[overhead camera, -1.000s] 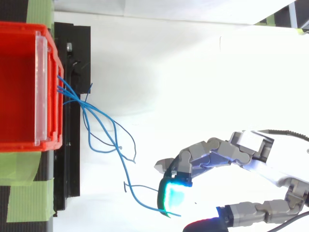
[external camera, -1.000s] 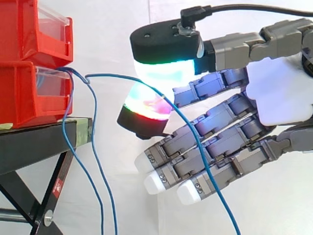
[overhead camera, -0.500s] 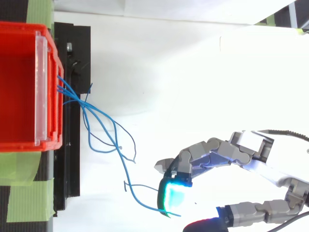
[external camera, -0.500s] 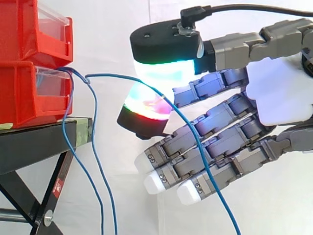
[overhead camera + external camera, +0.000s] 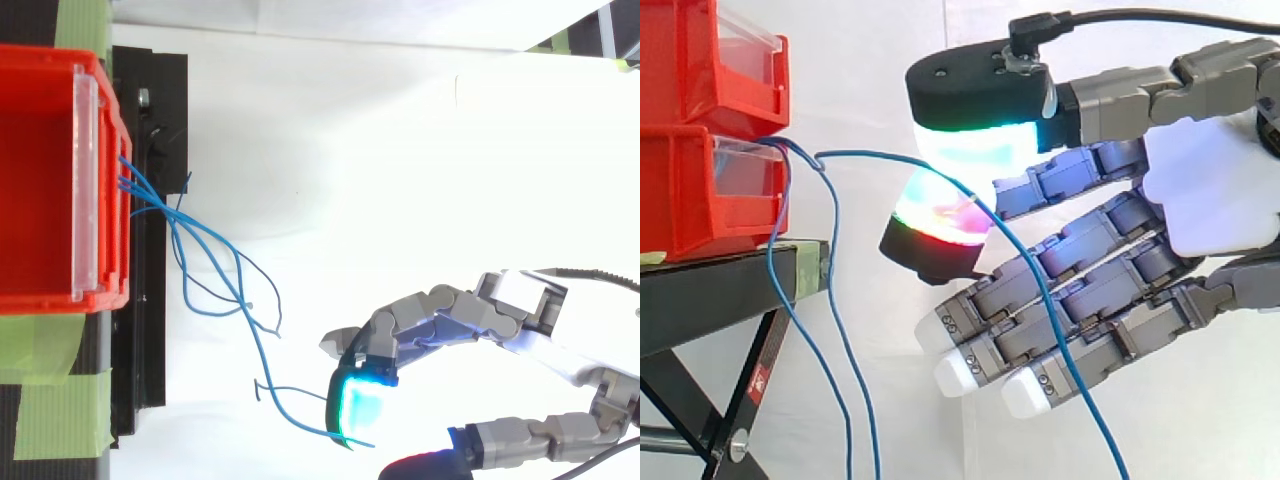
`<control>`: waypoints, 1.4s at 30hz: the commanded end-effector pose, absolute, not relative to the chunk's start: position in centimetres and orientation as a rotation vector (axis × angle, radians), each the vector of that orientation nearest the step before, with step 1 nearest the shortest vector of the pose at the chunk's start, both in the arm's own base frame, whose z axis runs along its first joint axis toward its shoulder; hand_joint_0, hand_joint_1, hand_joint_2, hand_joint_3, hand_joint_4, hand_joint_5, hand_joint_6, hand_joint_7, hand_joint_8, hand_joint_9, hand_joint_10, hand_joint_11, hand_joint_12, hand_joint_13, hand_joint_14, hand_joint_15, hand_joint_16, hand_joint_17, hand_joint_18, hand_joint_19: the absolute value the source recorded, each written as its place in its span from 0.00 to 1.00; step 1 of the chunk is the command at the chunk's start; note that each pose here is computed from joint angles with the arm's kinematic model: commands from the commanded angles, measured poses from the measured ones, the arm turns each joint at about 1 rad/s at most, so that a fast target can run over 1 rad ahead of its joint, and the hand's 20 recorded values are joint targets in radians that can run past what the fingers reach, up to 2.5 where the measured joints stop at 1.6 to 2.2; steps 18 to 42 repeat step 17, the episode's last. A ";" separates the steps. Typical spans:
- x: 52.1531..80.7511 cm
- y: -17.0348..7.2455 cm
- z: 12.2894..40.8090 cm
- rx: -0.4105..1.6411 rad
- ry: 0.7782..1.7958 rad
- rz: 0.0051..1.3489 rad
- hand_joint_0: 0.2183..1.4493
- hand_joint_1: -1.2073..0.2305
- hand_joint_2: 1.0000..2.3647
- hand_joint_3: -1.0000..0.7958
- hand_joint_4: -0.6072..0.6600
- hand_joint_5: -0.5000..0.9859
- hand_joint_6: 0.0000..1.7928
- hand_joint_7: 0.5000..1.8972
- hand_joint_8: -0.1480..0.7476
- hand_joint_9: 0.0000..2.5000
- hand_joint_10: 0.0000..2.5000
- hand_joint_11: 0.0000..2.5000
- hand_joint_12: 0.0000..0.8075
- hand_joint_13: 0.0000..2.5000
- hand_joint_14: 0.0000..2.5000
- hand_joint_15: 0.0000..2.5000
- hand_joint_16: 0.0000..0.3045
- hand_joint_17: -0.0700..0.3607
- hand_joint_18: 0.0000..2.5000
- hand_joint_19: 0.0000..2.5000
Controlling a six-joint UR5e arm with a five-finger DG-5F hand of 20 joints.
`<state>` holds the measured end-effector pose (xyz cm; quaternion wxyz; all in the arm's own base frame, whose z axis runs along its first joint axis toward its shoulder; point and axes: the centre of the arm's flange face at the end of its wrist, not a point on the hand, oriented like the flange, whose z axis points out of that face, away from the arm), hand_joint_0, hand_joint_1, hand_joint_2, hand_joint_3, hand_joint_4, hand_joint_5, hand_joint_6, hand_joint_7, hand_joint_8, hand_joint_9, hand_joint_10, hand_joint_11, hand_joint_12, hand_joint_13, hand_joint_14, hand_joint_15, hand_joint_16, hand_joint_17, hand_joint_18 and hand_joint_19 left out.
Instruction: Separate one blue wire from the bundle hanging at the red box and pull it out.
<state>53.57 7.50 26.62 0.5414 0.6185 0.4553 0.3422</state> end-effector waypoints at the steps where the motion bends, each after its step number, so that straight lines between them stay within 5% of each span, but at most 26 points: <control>1: 53.6 7.5 26.6 1.469 1.083 0.813 0.26 0.25 0.17 0.53 0.37 0.29 0.49 0.48 0.57 0.23 0.00 0.03 0.59 0.19 0.00 0.09 0.23 0.53 0.27 0.08; 42: 53.6 7.4 26.6 1.470 1.080 0.813 0.26 0.25 0.17 0.52 0.37 0.29 0.49 0.49 0.57 0.23 0.00 0.03 0.59 0.19 0.00 0.09 0.23 0.53 0.27 0.09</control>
